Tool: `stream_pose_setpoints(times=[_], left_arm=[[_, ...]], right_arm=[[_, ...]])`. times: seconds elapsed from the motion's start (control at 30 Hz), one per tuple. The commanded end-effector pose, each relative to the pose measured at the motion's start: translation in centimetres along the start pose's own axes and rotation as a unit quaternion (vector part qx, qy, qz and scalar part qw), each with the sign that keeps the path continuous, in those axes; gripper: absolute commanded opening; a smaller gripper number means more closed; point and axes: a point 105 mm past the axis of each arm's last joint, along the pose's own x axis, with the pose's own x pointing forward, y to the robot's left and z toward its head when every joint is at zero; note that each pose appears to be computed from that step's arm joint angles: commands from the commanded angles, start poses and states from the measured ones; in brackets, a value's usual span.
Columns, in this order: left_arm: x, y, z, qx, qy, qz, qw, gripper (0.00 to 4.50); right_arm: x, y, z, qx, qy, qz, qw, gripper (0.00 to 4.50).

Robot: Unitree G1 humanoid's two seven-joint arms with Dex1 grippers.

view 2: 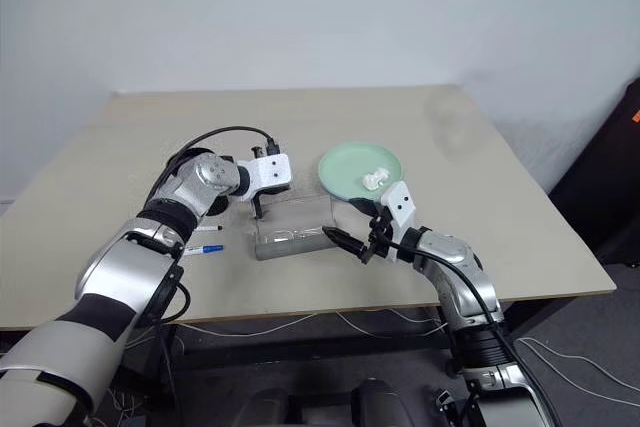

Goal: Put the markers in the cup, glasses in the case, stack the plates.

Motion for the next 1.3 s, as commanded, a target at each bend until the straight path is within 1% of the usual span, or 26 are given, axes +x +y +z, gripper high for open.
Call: stream_pose_setpoints(times=[0.03,0.2,0.37,0.43,0.53,0.63,0.7,0.8,0.87,0.93,1.07,1.1,1.13,1.17,1.2,1.23,1.3], left_arm=[[-0.4,-0.5,0.4,-0.019,-0.025,-0.034,0.999,0.02],[-1.5,-1.5,1.6,-0.068,-0.088,-0.108,0.988,0.02],[-2.6,-2.4,2.8,-0.084,-0.145,-0.154,0.974,0.02],[-3.0,-3.1,3.1,-0.079,-0.156,-0.170,0.970,0.02],[-3.3,-4.6,3.0,-0.069,-0.151,-0.196,0.966,0.02],[-3.4,-5.1,2.6,-0.050,-0.136,-0.183,0.972,0.02],[-3.9,-4.7,3.1,-0.051,-0.149,-0.166,0.974,0.02],[-5.5,-3.5,3.9,-0.052,-0.169,-0.141,0.974,0.02],[-6.7,-3.2,3.6,-0.044,-0.166,-0.138,0.975,0.02],[-8.0,-3.3,2.6,-0.040,-0.150,-0.150,0.976,0.02],[-10.0,-4.3,-0.1,-0.035,-0.101,-0.186,0.977,0.02],[-10.5,-4.5,-1.2,-0.038,-0.081,-0.195,0.977,0.02],[-11.0,-4.7,-2.1,-0.042,-0.062,-0.202,0.977,0.38],[-11.5,-4.8,-3.0,-0.047,-0.047,-0.208,0.976,0.55],[-11.8,-4.9,-3.6,-0.050,-0.037,-0.212,0.975,0.86],[-12.0,-5.0,-3.8,-0.052,-0.034,-0.213,0.975,1.18],[-12.8,-5.1,-5.2,-0.068,-0.013,-0.226,0.972,1.92]], right_arm=[[-0.3,-0.2,1.8,-0.020,-0.025,-0.003,0.999,4.50],[-0.4,-0.3,1.6,-0.019,-0.024,-0.006,1.000,4.50],[-0.2,-0.3,1.4,-0.016,-0.021,-0.008,1.000,4.50],[-0.1,-0.3,1.3,-0.016,-0.021,-0.008,1.000,4.50],[0.0,-0.2,1.3,-0.015,-0.019,-0.006,1.000,4.50],[0.2,0.0,1.2,-0.014,-0.018,-0.001,1.000,4.50],[0.3,0.2,1.2,-0.014,-0.018,0.003,1.000,4.50],[0.5,0.6,1.3,-0.013,-0.018,0.011,1.000,4.50],[0.6,0.7,1.2,-0.013,-0.018,0.012,1.000,4.50],[0.7,0.8,1.1,-0.012,-0.016,0.014,1.000,4.50],[0.8,0.8,0.9,-0.012,-0.012,0.016,1.000,4.50],[0.8,0.8,0.9,-0.012,-0.011,0.016,1.000,4.50],[0.9,0.8,0.8,-0.011,-0.010,0.017,1.000,4.50],[0.9,0.8,0.8,-0.011,-0.009,0.017,1.000,4.50],[1.0,0.8,0.7,-0.010,-0.009,0.018,1.000,4.50],[1.0,0.9,0.7,-0.010,-0.009,0.018,1.000,4.50],[1.1,1.0,0.5,-0.009,-0.005,0.021,1.000,4.50]])
